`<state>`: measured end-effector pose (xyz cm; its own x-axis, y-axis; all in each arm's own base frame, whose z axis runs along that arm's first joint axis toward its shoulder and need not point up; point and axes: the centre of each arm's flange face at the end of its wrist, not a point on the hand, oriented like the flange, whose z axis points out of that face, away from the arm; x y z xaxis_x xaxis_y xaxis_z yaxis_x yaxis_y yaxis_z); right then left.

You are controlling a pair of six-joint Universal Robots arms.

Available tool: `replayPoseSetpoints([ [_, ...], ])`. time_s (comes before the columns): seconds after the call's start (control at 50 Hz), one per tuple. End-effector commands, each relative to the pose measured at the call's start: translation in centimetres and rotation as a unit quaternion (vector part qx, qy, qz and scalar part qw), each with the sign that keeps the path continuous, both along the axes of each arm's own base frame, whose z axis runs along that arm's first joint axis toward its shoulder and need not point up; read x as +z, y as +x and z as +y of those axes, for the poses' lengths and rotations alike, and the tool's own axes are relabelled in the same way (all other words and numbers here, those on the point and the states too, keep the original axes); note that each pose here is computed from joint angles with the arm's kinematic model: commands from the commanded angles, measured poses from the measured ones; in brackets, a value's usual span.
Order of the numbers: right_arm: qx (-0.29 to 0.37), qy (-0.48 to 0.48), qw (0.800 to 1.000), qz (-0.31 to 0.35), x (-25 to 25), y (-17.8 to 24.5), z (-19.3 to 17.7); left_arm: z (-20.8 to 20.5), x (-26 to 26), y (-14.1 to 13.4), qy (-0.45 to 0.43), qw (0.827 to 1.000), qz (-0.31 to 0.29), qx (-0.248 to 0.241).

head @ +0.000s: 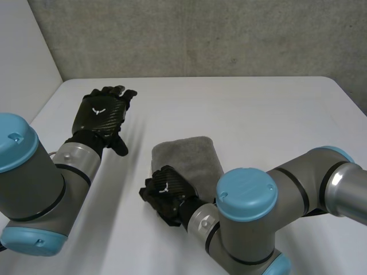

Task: Fold the towel.

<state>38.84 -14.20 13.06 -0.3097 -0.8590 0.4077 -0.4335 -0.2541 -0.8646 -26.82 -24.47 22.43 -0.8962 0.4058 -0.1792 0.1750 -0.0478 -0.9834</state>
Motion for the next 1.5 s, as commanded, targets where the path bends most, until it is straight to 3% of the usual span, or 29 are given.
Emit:
replayPoseSetpoints([
  [0.02, -0.036, -0.009, 0.999, -0.028, 3.1, -1.3, -0.7, -0.3, 0.0, -0.1, -0.001, 1.0, 0.002, 0.0],
  [0.16, -0.13, 0.032, 0.987, -0.088, 5.8, -4.9, -4.7, -0.3, 1.0, -1.0, -0.007, 0.999, 0.03, -0.011],
  [0.22, -0.168, 0.062, 0.974, -0.136, 7.5, -6.5, -6.1, -0.2, 1.1, -1.9, 0.005, 0.998, 0.061, -0.022],
  [0.26, -0.21, 0.1, 0.956, -0.18, 8.4, -8.3, -7.9, 0.0, 0.9, -2.7, 0.016, 0.996, 0.076, -0.033],
  [0.36, -0.228, 0.16, 0.937, -0.211, 8.2, -9.8, -9.6, 1.4, -1.6, -5.3, 0.098, 0.99, 0.082, -0.063],
  [0.42, -0.212, 0.197, 0.936, -0.201, 7.2, -9.8, -9.7, 1.5, -2.6, -5.5, 0.123, 0.988, 0.073, -0.059],
  [0.54, -0.21, 0.252, 0.931, -0.16, 2.7, -9.2, -10.5, 2.0, -7.4, -5.0, 0.203, 0.979, 0.02, -0.001],
  [0.62, -0.208, 0.252, 0.935, -0.137, 1.1, -8.9, -10.7, 2.4, -9.1, -4.6, 0.215, 0.976, -0.007, 0.029],
  [0.76, -0.208, 0.213, 0.952, -0.066, -0.5, -9.0, -10.9, 2.5, -9.3, -4.4, 0.217, 0.976, -0.011, 0.031],
  [0.82, -0.222, 0.187, 0.955, -0.058, 0.2, -9.2, -11.1, 2.4, -8.6, -4.6, 0.21, 0.977, -0.004, 0.028],
  [0.98, -0.234, 0.081, 0.959, -0.141, 9.1, -9.6, -11.6, 2.6, -1.6, -4.5, 0.134, 0.99, 0.047, 0.014],
  [1.08, -0.264, 0.037, 0.94, -0.213, 14.6, -10.8, -11.5, 2.7, 4.3, -3.3, 0.065, 0.995, 0.08, 0.016],
  [1.12, -0.283, -0.002, 0.924, -0.259, 18.7, -12.1, -10.4, 3.1, 7.3, -1.8, 0.035, 0.995, 0.088, 0.027],
  [1.34, -0.332, -0.038, 0.905, -0.264, 22.7, -15.7, -9.1, 4.0, 12.4, 2.0, 0.018, 0.995, 0.095, 0.028],
  [1.5, -0.34, -0.044, 0.902, -0.263, 23.6, -16.4, -8.9, 3.7, 15.7, 3.6, -0.026, 0.993, 0.114, -0.01],
])
